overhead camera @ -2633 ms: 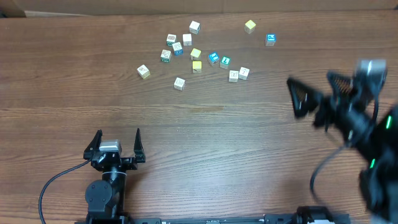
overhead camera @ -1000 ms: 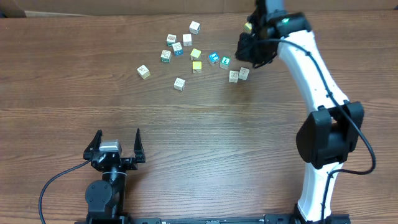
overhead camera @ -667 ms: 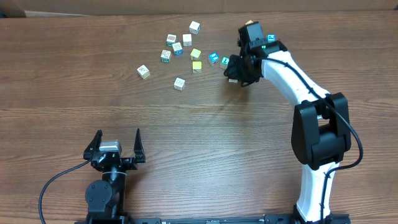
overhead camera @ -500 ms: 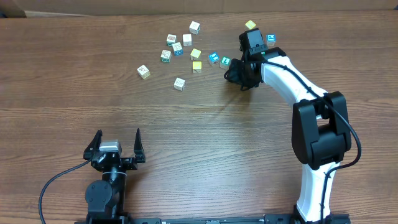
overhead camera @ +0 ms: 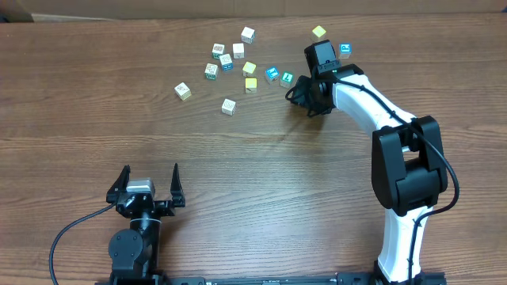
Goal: Form a circle
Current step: 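Lower the right gripper onto the butterfly-picture block and close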
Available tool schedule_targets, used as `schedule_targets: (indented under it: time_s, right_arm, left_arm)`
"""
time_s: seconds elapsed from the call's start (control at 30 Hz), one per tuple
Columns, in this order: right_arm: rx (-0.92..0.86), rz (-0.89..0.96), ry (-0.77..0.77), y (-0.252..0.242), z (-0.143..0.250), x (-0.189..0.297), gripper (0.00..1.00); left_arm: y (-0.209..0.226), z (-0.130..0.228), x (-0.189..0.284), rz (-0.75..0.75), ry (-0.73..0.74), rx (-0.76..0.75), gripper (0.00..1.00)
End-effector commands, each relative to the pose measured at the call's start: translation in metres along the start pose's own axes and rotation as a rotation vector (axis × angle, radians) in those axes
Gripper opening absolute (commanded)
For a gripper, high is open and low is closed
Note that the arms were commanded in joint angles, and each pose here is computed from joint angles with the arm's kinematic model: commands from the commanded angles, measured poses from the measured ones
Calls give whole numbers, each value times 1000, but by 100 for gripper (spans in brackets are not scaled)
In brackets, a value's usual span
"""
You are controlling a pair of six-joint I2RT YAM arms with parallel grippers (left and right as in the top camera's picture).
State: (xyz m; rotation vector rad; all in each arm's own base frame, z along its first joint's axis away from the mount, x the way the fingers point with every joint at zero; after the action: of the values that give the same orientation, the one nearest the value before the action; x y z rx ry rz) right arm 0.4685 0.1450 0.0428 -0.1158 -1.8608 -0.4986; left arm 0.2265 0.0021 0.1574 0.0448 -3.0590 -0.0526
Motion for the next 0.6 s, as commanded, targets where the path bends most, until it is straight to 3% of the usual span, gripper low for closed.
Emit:
schedule_targets:
  time_s: [0.0,0.33,0.57]
  right_arm:
    - [-18,17,-24,-7,-5,-4,55]
    - [-12,-36,92,3,20,-4,55]
    - [12,-36,64,6,16,-5,50]
  left_arm:
    - [-2,-1,0,11,-10,-17,100]
    - [-2,-1,0,11,-10,-17,100]
    - [-2,-1,0,11,-10,-17,100]
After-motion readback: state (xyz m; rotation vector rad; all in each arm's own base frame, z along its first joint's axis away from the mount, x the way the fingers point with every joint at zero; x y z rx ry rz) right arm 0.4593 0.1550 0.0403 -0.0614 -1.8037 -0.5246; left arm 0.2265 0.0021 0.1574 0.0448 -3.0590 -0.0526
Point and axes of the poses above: each gripper's point midway between its finger pads, its own x axis back along the fingers, its own y axis along the line the jaws close on, z = x × y, the point moved 2 cm from there along x, back along the fingers, and after that the axes turned 3 degrees about -x, right-handed, at the moved point
